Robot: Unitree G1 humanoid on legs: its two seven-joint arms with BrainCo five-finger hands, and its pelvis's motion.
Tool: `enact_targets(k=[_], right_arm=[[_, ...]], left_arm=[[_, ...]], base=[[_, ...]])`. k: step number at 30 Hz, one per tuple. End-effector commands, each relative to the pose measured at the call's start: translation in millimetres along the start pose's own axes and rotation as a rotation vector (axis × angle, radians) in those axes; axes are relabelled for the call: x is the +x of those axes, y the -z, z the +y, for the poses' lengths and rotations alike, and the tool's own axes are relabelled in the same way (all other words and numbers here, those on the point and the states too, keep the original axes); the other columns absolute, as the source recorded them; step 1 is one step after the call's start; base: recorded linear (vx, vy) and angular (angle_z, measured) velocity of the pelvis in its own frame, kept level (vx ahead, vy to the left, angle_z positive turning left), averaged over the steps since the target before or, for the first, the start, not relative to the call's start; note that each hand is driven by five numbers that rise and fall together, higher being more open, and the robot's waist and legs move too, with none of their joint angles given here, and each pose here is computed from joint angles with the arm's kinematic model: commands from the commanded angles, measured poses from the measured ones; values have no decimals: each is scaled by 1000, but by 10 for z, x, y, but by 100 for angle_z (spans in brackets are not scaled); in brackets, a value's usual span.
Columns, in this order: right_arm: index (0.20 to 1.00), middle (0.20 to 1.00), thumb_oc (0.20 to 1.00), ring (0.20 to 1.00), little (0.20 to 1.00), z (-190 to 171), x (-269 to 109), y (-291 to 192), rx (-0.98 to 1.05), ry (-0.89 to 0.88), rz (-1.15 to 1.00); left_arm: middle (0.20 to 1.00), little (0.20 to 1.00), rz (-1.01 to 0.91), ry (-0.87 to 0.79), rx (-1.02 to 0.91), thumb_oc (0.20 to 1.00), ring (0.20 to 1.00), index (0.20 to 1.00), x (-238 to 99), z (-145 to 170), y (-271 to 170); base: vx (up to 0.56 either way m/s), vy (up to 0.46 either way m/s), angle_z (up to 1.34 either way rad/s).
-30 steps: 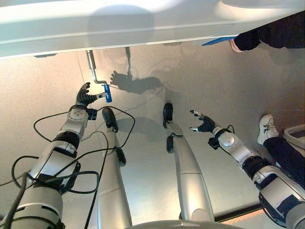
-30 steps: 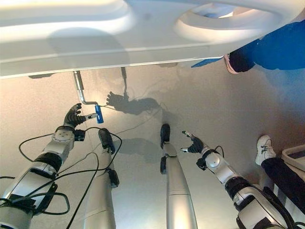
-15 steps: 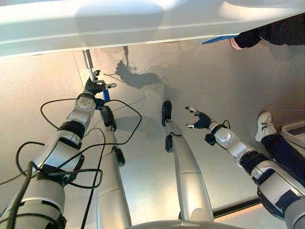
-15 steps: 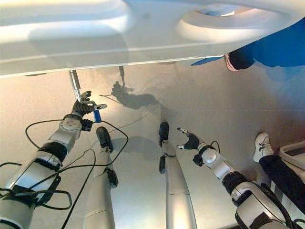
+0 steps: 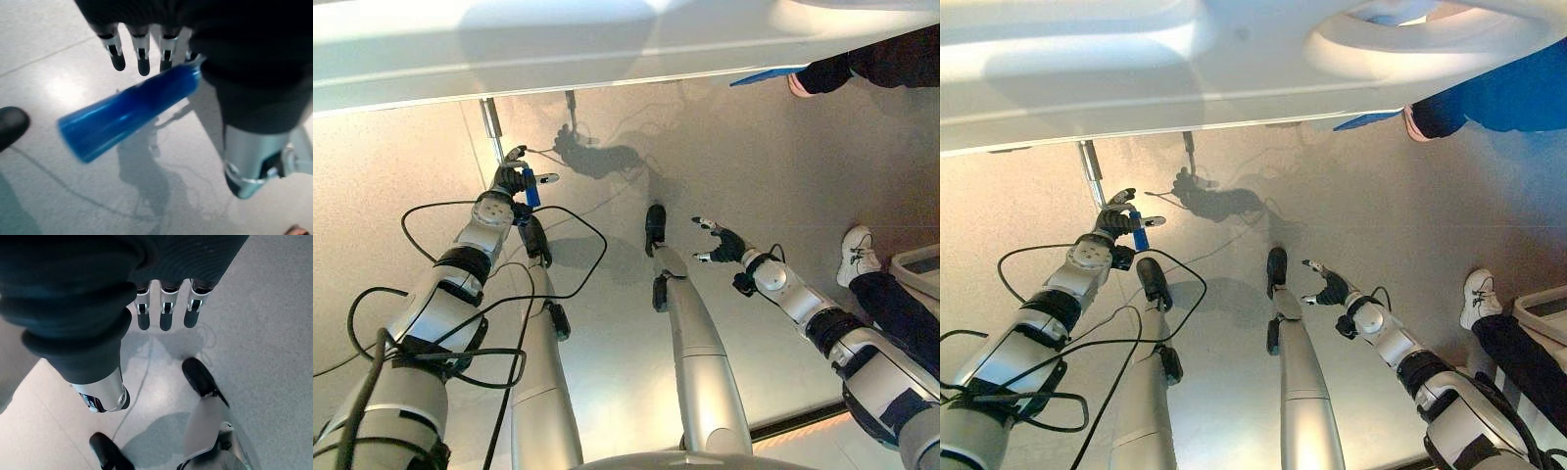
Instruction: Raise the hospital bed
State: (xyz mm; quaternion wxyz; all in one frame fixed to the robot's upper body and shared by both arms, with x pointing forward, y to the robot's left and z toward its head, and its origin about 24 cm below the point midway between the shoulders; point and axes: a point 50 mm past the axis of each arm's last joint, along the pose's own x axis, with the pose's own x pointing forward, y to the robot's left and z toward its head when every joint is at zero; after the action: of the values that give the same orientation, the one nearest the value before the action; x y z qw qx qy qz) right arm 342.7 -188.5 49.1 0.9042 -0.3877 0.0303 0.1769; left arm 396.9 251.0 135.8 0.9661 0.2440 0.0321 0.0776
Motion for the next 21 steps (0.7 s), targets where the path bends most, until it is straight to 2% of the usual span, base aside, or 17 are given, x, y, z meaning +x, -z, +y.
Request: enact_targets(k=[1,8,21], right_arm=[[1000,1000,1000,1000,1000,13,-68,74,9,-11,13],[1000,1000,1000,1000,1000,29,-36,21,17,-16,0],[1000,1000,1000,1000,1000,40,-49,-1,32,-20,-15]], left_arm=[[1000,1000,19,-18,-43,1000,1000,1000,1,40,35],[1000,1000,138,-31,-34,1000,1000,1000,-9,38,204],[1000,1000,132,-27,-39,1000,1000,1000,0,31,175]], base=[[0,0,0],[4,-6,0],[0,0,0]])
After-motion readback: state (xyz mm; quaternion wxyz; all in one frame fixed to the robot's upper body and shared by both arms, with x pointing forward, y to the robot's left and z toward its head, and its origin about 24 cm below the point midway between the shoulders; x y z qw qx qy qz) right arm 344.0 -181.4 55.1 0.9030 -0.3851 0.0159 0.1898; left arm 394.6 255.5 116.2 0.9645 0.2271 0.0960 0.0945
